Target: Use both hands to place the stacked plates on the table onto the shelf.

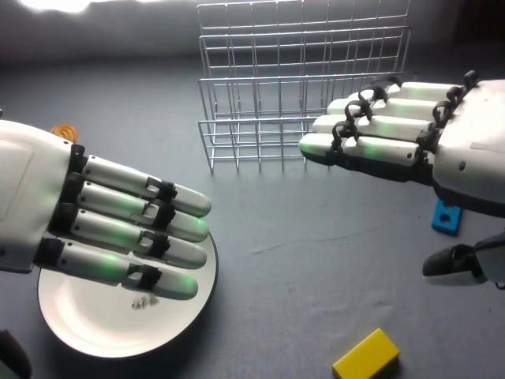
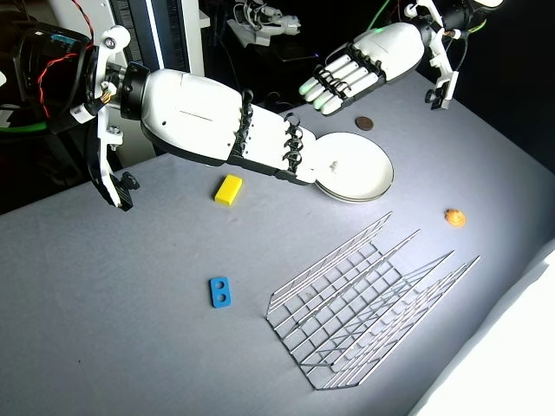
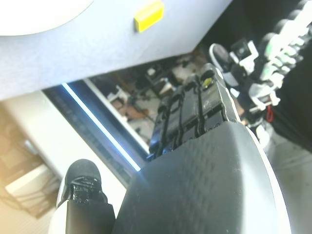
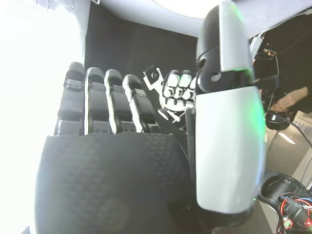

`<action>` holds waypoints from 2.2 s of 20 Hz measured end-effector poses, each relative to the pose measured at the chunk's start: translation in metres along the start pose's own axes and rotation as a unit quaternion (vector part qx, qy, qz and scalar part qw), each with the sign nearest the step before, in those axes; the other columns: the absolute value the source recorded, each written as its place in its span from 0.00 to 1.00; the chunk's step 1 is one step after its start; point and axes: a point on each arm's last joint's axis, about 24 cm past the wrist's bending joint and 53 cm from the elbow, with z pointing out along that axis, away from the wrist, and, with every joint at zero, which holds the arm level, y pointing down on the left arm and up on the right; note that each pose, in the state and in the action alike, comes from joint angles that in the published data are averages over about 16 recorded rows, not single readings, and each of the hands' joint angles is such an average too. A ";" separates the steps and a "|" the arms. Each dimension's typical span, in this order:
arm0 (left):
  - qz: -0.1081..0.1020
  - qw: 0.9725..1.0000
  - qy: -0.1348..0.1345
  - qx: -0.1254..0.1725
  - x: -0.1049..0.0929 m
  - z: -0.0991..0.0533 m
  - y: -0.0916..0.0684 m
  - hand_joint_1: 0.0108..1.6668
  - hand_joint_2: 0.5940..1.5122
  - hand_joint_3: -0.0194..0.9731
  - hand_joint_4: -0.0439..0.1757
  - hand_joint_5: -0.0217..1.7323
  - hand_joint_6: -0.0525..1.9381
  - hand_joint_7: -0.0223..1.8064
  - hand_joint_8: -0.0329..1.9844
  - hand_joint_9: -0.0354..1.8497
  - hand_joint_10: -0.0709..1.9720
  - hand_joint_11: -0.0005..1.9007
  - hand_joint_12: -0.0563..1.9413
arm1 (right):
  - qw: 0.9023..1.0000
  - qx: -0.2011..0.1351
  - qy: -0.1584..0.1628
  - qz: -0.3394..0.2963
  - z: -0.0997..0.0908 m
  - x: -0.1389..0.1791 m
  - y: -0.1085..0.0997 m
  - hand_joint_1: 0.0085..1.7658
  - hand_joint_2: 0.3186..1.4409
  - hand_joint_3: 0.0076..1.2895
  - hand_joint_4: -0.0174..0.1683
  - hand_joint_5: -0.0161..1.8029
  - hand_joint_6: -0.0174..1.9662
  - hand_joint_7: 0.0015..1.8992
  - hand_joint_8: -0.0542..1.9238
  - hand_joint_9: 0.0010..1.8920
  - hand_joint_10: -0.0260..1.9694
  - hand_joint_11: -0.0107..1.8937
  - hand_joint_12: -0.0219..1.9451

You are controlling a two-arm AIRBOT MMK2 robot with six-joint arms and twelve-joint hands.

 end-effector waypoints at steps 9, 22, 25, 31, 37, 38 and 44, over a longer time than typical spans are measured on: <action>-0.018 0.999 0.030 -0.042 0.024 -0.012 0.016 0.00 0.58 0.03 0.19 0.02 0.03 0.02 0.01 0.03 0.04 0.01 0.02 | 1.000 -0.001 0.008 -0.005 0.001 0.005 0.001 0.59 0.54 0.01 0.09 0.02 0.02 0.01 0.03 0.01 0.02 0.01 0.08; -0.017 0.993 0.065 -0.097 0.060 -0.035 0.051 0.00 0.55 0.03 0.21 0.02 0.03 0.02 0.01 0.03 0.04 0.01 0.02 | 1.000 -0.005 0.010 -0.007 0.002 0.007 0.004 0.58 0.53 0.01 0.09 0.02 0.02 0.01 0.03 0.01 0.02 0.02 0.03; -0.018 0.991 0.075 -0.113 0.067 -0.039 0.060 0.00 0.54 0.03 0.21 0.02 0.03 0.02 0.01 0.03 0.04 0.01 0.02 | 1.000 -0.005 0.011 -0.007 0.003 0.007 0.004 0.58 0.53 0.01 0.09 0.02 0.02 0.01 0.03 0.01 0.02 0.02 0.02; -0.019 0.984 0.106 -0.145 0.082 -0.053 0.077 0.00 0.54 0.03 0.21 0.02 0.03 0.02 0.01 0.03 0.04 0.01 0.02 | 1.000 -0.006 0.011 -0.009 0.003 0.008 0.005 0.58 0.53 0.01 0.09 0.02 0.02 0.01 0.03 0.01 0.02 0.02 0.03; -0.019 0.977 0.134 -0.166 0.095 -0.064 0.086 0.00 0.53 0.03 0.20 0.02 0.03 0.02 0.01 0.03 0.04 0.01 0.02 | 1.000 -0.006 0.012 -0.010 0.003 0.009 0.006 0.59 0.53 0.01 0.09 0.02 0.02 0.01 0.03 0.01 0.02 0.02 0.06; -0.019 0.976 0.138 -0.169 0.097 -0.065 0.087 0.00 0.53 0.03 0.20 0.02 0.03 0.03 0.01 0.03 0.04 0.01 0.02 | 1.000 -0.006 0.012 -0.011 0.003 0.009 0.006 0.59 0.53 0.01 0.09 0.02 0.02 0.01 0.03 0.01 0.02 0.02 0.07; -0.023 0.970 0.159 -0.182 0.107 -0.067 0.091 0.00 0.53 0.03 0.19 0.02 0.03 0.03 0.01 0.03 0.04 0.01 0.02 | 1.000 -0.007 0.013 -0.013 0.003 0.009 0.007 0.59 0.54 0.01 0.09 0.02 0.02 0.01 0.03 0.01 0.02 0.02 0.10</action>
